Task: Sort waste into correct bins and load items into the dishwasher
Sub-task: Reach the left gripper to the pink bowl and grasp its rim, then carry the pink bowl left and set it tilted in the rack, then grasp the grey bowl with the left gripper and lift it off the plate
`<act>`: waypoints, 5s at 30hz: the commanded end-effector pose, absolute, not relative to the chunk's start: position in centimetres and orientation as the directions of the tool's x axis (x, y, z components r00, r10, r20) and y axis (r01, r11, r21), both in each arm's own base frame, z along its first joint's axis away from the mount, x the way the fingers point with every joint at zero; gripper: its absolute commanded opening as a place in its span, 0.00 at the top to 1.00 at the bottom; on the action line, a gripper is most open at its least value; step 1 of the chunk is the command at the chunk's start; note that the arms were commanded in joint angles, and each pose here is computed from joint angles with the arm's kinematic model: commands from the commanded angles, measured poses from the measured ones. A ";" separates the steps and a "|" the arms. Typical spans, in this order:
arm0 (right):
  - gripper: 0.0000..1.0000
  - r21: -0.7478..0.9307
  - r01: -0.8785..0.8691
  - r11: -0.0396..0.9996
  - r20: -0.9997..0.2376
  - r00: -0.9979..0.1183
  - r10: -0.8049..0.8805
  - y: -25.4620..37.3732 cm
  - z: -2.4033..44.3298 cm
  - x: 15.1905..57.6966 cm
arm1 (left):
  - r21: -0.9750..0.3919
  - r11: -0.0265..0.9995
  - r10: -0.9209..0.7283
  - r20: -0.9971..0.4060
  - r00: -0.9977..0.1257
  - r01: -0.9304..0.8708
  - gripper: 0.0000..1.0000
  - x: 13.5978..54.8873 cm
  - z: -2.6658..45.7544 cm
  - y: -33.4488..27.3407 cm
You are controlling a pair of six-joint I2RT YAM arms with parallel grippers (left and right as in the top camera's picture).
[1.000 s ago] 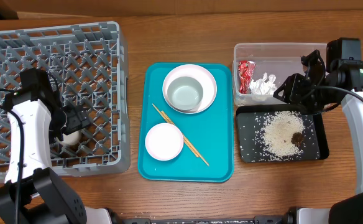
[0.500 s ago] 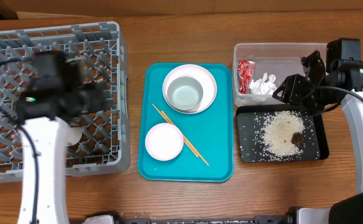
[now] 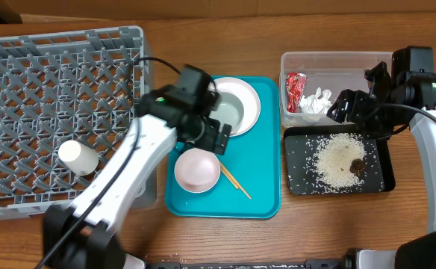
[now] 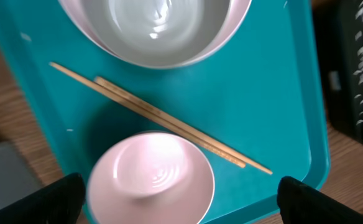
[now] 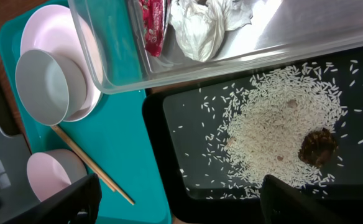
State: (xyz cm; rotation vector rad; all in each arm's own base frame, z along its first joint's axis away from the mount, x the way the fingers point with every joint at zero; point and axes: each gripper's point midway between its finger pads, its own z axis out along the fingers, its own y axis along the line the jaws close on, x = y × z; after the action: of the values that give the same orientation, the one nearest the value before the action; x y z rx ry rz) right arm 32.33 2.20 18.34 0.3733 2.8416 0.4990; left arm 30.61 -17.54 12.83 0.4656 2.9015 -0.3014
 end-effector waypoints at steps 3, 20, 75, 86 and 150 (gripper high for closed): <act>0.16 0.359 0.186 0.915 -0.242 -0.928 0.283 2.0 20.1 32.7 | -0.159 0.936 0.313 -0.034 -0.949 0.314 0.14 28.5 8.0 -18.8; 0.17 0.359 0.188 0.914 -0.236 -0.930 0.284 2.0 20.0 32.6 | -0.148 0.944 0.317 0.167 -0.933 0.295 0.87 25.9 3.6 -19.1; 0.15 0.357 0.194 0.914 -0.221 -0.933 0.284 2.1 19.9 32.2 | -0.643 0.695 -0.216 -0.614 -0.759 0.322 0.96 41.4 17.8 9.8; 0.15 0.357 0.195 0.914 -0.217 -0.934 0.284 2.1 19.9 32.1 | -0.745 0.649 -0.392 -0.503 -0.770 0.156 0.72 39.1 15.6 15.0; 0.12 0.355 0.204 0.912 -0.199 -0.937 0.287 2.1 19.8 31.7 | -0.131 0.822 0.516 -0.240 -0.822 0.554 0.96 39.0 6.1 -22.6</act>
State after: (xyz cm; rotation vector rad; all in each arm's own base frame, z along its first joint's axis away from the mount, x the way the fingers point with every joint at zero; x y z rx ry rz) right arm 31.41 2.22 18.13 0.3894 2.8793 0.4965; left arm 38.06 -22.48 4.26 0.9208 2.8186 -0.2806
